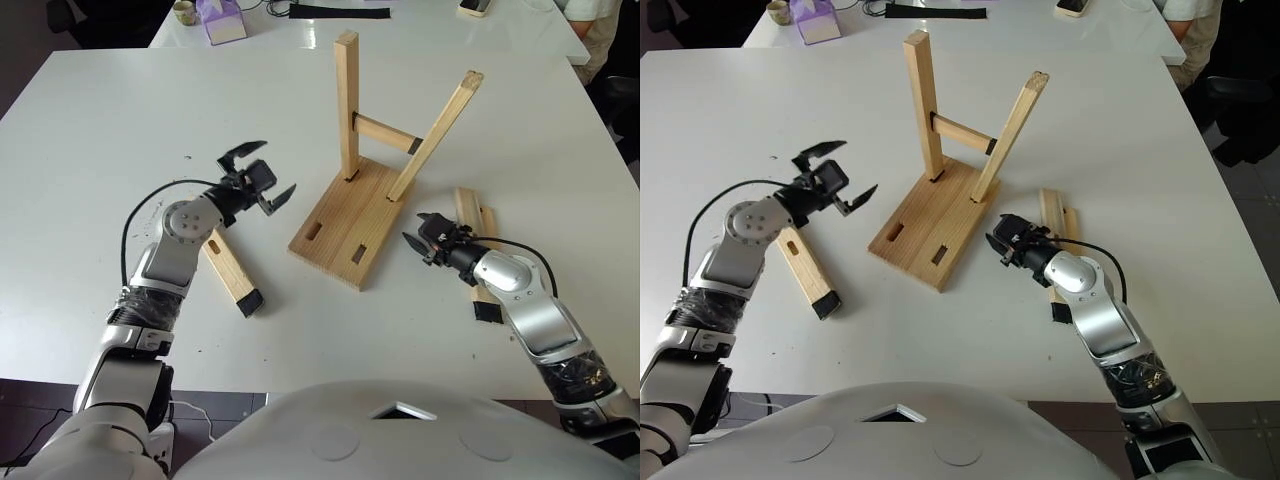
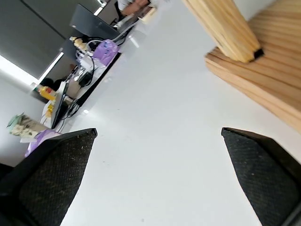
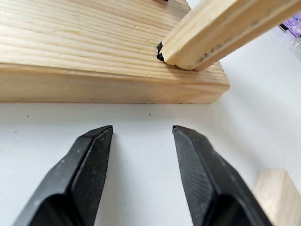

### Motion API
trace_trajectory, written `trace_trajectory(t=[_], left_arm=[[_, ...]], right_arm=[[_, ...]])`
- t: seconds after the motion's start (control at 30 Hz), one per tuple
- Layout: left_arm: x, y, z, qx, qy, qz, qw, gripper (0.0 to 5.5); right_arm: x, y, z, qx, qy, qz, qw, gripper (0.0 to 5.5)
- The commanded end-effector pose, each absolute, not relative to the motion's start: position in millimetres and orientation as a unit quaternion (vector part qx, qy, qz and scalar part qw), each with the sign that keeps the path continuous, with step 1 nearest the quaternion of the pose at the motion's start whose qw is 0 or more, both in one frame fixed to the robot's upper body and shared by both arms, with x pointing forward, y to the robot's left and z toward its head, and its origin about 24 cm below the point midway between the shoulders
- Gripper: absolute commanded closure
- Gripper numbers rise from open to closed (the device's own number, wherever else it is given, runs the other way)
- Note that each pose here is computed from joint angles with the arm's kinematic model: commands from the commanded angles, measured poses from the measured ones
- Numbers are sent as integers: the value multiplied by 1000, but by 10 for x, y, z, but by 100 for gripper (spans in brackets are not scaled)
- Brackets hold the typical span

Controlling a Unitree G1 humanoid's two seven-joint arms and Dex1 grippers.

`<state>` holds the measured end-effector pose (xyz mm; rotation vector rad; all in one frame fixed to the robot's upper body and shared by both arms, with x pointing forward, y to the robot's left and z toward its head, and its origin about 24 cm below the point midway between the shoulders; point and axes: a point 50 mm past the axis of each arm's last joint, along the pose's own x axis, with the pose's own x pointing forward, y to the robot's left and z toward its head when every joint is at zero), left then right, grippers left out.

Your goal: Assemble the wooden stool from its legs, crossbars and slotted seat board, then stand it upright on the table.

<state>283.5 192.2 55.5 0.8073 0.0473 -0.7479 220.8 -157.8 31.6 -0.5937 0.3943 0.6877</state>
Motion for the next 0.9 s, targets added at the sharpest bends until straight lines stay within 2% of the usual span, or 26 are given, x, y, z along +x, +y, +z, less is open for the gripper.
trace_trajectory(t=[0.03,0.13,0.37,0.53,0.67,0.77,0.9], left_arm=[[2740,1714,480,375,-1,-412,830,58],[2666,1548,571,342,-28,-441,830,58],[2496,1551,639,328,-22,-462,824,58],[2378,1531,656,290,-4,-459,840,58],[2602,1601,835,291,-26,-402,868,58],[2880,1753,939,301,-42,-330,894,58],[2951,1922,675,377,-15,-315,871,58]], right_arm=[[2186,-1622,111,-306,235,331,861,314],[2264,-1621,100,-318,231,332,858,314],[2224,-1547,3,-319,238,351,848,314],[2195,-1538,-51,-334,241,358,838,314],[2224,-1636,-3,-339,239,343,843,314],[2243,-1748,49,-350,234,320,849,314],[2348,-1808,160,-378,214,301,849,314]])
